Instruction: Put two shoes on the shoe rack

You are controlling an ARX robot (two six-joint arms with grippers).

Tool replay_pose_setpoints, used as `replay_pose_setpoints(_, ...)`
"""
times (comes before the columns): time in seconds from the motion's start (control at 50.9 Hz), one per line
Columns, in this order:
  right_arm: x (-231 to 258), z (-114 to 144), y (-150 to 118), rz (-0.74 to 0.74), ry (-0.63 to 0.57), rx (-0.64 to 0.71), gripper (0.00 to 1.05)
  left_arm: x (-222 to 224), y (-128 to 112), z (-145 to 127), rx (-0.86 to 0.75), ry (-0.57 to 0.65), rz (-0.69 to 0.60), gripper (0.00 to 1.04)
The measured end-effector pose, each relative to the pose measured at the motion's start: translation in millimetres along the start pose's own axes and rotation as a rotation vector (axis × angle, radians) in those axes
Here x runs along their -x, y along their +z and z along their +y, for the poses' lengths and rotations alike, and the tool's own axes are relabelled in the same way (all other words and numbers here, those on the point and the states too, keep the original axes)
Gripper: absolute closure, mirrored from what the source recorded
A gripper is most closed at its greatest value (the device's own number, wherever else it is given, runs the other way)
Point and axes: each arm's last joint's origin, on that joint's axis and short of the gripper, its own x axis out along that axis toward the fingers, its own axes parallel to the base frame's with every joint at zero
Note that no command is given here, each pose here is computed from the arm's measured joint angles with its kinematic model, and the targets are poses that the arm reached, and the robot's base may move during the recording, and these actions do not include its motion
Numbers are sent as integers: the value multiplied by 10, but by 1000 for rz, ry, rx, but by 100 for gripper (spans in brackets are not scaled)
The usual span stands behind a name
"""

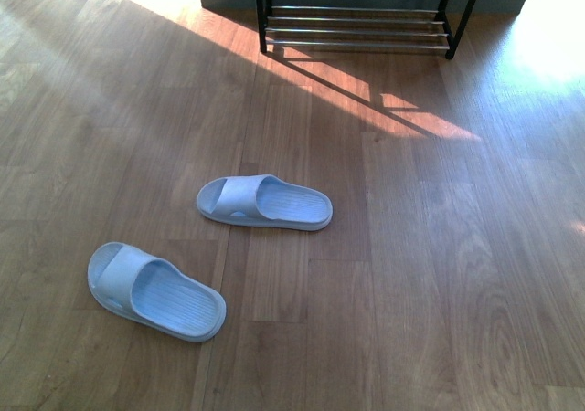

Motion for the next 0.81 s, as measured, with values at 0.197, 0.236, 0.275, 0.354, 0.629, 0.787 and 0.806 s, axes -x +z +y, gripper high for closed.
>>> replay_pose_setpoints(0.197,0,0,-1,1,0,0,9,0,0,0,0,0,0,9)
replay_pose_setpoints(0.236,0,0,0,0,0,0,9,0,0,0,0,0,0,9)
replay_pose_setpoints(0.275,0,0,0,0,0,0,9,0,0,0,0,0,0,9)
replay_pose_setpoints(0.354,-6,7,-7,19,64,-10,9,0,0,0,0,0,0,9)
replay_pose_setpoints(0.629,-324,114,67,82,192,20,9,0,0,0,0,0,0,9)
replay_pose_setpoints(0.787,-926,323,2,176,269,75,9,0,0,0,0,0,0,9)
replay_pose_setpoints(0.806,-1004,362,-25,192,284,84,9,0,0,0,0,0,0,9)
